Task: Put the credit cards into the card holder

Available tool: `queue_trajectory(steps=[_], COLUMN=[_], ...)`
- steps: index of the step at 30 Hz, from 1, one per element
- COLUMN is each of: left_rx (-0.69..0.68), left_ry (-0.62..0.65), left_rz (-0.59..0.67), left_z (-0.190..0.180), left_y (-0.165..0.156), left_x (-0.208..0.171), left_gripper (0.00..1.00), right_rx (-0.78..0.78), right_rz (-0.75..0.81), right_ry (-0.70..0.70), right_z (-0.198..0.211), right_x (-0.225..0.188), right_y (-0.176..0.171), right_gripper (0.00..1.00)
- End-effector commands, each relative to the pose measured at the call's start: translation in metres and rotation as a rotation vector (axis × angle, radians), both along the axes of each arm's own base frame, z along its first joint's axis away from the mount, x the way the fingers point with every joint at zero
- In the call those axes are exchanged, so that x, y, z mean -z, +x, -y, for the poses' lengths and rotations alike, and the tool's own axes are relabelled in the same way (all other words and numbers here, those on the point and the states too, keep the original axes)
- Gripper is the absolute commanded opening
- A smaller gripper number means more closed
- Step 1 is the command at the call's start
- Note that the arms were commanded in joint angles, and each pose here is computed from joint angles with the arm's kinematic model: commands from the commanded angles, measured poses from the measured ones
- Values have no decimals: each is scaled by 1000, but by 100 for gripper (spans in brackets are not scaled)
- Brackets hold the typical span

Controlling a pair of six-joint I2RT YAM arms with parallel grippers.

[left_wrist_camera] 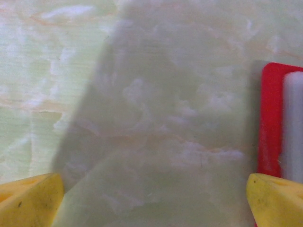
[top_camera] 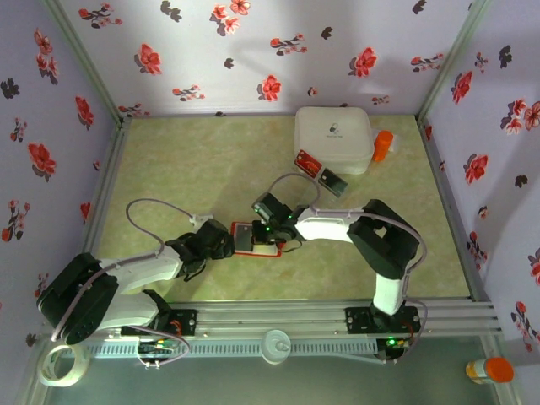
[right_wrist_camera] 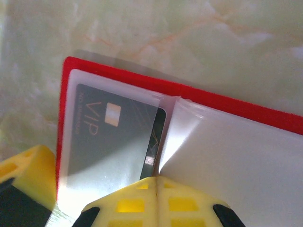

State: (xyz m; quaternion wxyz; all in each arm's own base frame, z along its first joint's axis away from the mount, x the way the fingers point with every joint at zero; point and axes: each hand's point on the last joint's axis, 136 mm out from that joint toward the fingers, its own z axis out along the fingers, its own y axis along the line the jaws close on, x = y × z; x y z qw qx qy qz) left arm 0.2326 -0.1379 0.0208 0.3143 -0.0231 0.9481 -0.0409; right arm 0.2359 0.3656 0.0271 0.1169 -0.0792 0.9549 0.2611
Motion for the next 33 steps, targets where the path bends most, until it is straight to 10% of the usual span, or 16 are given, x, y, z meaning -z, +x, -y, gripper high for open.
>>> queue_trajectory(steps=[1,33], left_rx=[-8,-29], left_ry=[12,-65], left_rz=[-27,45], left_z=[-6,-1], left_y=[-5,3], left_x=[12,-27], left_gripper=[100,100], right_rx=[-29,-40], right_rz=[-3,-20], right_ry=[9,83], right_z=[-13,-32], right_x=[0,-12], right_y=[-2,1], right_gripper=[5,9])
